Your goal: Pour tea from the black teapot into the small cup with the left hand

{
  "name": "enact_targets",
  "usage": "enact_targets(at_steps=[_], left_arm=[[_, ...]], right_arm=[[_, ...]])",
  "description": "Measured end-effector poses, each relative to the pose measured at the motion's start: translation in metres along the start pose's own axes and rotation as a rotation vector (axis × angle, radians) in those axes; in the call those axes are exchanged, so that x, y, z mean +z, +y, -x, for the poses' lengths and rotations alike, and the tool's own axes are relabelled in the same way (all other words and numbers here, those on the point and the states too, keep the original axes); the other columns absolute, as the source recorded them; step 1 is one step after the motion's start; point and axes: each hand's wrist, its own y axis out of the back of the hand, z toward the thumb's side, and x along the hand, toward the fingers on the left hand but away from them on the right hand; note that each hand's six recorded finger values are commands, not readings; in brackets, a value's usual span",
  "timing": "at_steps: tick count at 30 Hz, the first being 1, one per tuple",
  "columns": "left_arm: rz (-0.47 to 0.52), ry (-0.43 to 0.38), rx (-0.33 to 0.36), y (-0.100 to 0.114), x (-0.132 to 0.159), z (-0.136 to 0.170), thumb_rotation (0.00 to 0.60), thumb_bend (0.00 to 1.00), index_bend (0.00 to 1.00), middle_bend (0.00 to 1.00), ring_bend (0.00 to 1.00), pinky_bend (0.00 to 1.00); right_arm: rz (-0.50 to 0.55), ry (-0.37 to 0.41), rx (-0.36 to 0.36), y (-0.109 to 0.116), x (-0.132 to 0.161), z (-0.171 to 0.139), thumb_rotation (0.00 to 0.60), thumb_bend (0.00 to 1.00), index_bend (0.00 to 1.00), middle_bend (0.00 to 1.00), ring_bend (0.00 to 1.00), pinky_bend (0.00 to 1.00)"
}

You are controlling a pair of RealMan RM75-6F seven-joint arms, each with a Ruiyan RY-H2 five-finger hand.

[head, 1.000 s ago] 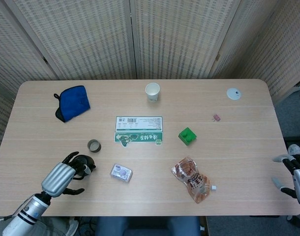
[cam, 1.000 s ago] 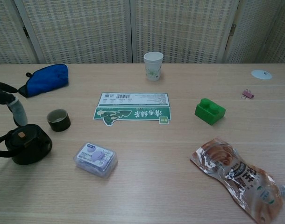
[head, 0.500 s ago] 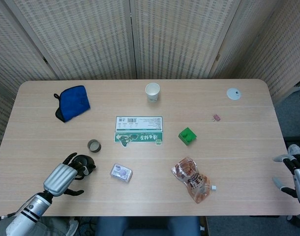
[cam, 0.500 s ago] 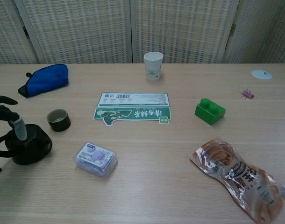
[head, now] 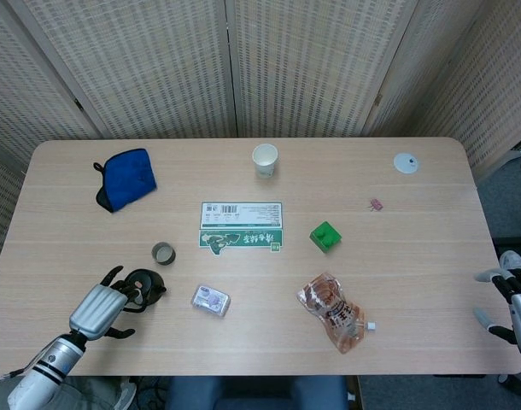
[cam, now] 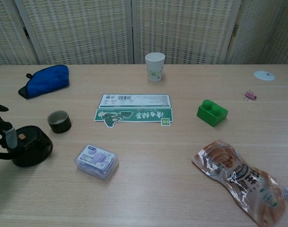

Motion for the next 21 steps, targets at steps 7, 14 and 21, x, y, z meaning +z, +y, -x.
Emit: enact_targets(at_steps=[7, 14, 21], left_arm=[[-0.049, 0.017, -0.008, -0.004, -0.007, -0.001, 0.506, 0.15, 0.43, 0.45, 0.32, 0.03], [-0.130, 0.040, -0.009, -0.006, -0.016, -0.003, 0.507, 0.15, 0.43, 0.45, 0.32, 0.02], [-0.170, 0.074, -0.020, -0.009, -0.026, -0.005, 0.504, 0.15, 0.43, 0.45, 0.32, 0.02]], right_arm=[[-0.001, -0.001, 0.000, 0.000, 0.000, -0.001, 0.600, 0.17, 0.38, 0.35, 0.28, 0.25], [-0.001, -0.002, 0.000, 0.000, 0.000, -0.001, 0.600, 0.17, 0.38, 0.35, 0.28, 0.25], [-0.002, -0.002, 0.003, -0.001, 0.001, 0.000, 0.600, 0.17, 0.38, 0.35, 0.28, 0.25]])
